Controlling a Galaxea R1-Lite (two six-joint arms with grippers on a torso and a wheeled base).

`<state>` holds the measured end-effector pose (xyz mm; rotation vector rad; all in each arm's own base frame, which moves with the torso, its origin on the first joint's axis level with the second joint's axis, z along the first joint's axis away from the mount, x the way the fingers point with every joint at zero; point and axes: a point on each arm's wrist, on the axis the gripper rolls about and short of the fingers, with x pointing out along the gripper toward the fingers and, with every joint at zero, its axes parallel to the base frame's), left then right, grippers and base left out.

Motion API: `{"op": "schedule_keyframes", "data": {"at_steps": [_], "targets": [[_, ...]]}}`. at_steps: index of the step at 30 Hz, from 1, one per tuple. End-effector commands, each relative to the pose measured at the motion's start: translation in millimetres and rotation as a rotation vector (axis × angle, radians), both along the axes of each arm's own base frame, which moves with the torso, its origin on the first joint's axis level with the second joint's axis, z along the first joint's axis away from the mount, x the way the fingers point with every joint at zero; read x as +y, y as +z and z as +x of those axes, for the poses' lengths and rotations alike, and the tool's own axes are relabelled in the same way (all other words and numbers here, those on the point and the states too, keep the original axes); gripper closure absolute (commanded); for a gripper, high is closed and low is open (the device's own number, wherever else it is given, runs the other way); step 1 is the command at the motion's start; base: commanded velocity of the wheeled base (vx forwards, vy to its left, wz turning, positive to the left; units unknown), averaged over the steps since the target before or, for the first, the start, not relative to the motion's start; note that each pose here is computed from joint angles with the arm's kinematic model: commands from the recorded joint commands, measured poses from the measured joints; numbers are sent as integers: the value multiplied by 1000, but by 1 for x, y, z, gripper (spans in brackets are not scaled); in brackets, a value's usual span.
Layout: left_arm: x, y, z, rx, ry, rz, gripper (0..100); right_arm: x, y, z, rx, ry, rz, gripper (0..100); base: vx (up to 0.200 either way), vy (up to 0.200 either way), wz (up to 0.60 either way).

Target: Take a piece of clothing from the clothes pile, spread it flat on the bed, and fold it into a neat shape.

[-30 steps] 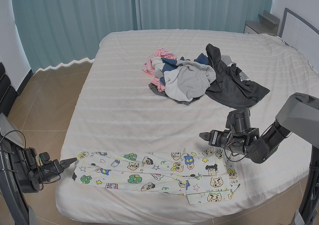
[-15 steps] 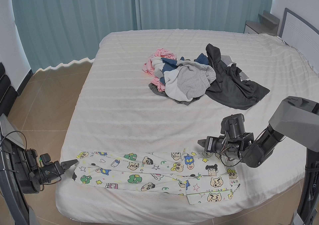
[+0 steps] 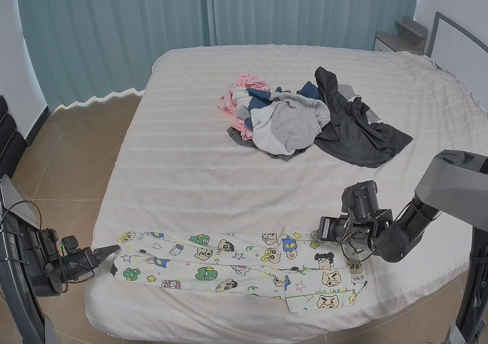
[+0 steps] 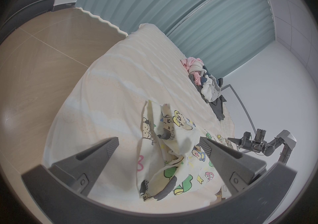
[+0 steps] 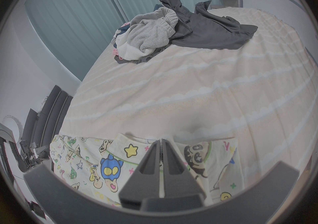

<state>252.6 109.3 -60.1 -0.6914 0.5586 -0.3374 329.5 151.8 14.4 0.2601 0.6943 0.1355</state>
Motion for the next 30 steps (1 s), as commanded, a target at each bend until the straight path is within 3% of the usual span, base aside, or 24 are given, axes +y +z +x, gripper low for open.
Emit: {"op": "schedule_keyframes", "data": {"at_steps": [1, 10, 27, 28, 30], "targets": [[0, 1, 1, -14, 1, 9, 0, -3, 10, -6, -15, 0, 6, 100, 0, 0, 0], [0, 1, 0, -13, 0, 7, 0, -19, 12, -4, -22, -57, -7, 100, 0, 0, 0], [1, 1, 1, -19, -1, 11, 0, -27, -1, -1, -34, -84, 0, 100, 0, 0, 0], [1, 2, 2, -22, -1, 15, 0, -27, 0, -1, -41, -84, 5, 0, 0, 0, 0], [0, 3, 0, -22, -2, 17, 0, -27, 1, -2, -51, -86, 8, 0, 0, 0, 0]]}}
